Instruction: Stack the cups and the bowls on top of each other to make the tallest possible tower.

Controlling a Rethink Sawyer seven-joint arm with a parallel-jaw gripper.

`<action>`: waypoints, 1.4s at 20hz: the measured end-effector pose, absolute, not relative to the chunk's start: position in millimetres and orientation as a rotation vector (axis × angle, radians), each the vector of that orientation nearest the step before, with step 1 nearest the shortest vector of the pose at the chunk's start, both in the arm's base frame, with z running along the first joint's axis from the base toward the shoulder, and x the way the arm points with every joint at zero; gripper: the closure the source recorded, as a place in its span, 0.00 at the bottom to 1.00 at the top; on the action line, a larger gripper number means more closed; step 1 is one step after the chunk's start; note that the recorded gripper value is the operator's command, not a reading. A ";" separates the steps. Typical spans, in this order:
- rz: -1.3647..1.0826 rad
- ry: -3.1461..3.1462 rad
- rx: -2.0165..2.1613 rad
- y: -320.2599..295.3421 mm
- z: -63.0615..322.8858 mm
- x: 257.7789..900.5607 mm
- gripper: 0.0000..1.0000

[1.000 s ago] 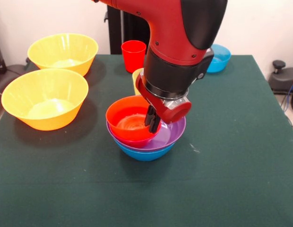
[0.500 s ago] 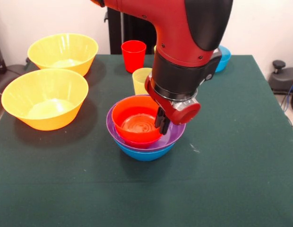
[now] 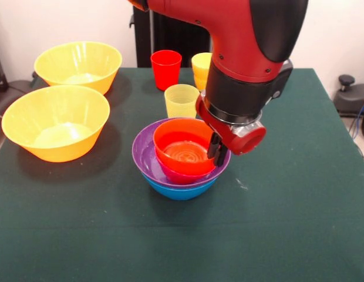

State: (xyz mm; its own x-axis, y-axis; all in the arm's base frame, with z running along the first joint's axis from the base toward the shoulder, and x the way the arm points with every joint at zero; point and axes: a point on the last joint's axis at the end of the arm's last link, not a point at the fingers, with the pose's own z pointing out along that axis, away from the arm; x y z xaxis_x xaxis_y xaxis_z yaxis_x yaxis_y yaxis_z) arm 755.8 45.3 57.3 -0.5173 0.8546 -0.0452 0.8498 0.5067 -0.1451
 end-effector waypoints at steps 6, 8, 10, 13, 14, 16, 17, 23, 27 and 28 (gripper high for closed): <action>0.235 -2.706 -1.513 53.1 56.8 754.2 1.00; 0.236 -2.706 -1.513 53.0 56.8 754.2 1.00; 0.238 -2.706 -1.514 52.3 57.1 754.1 1.00; 0.250 -2.705 -1.518 48.6 58.7 753.8 1.00; 0.253 -2.704 -1.519 47.5 59.0 753.6 1.00; 0.264 -2.694 -1.528 40.4 60.5 752.9 1.00; 0.266 -2.690 -1.531 38.5 60.7 752.7 1.00; 0.281 -2.659 -1.563 16.6 62.7 751.4 1.00; 0.282 -2.641 -1.587 2.2 62.6 751.5 1.00; 0.282 -2.640 -1.590 0.8 62.5 751.7 1.00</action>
State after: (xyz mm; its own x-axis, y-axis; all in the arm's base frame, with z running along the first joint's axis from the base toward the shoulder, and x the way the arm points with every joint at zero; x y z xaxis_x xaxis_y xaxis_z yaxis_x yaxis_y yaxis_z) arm 751.7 0.8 62.5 -0.4714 0.8803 -0.0532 0.8717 0.4560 -0.1794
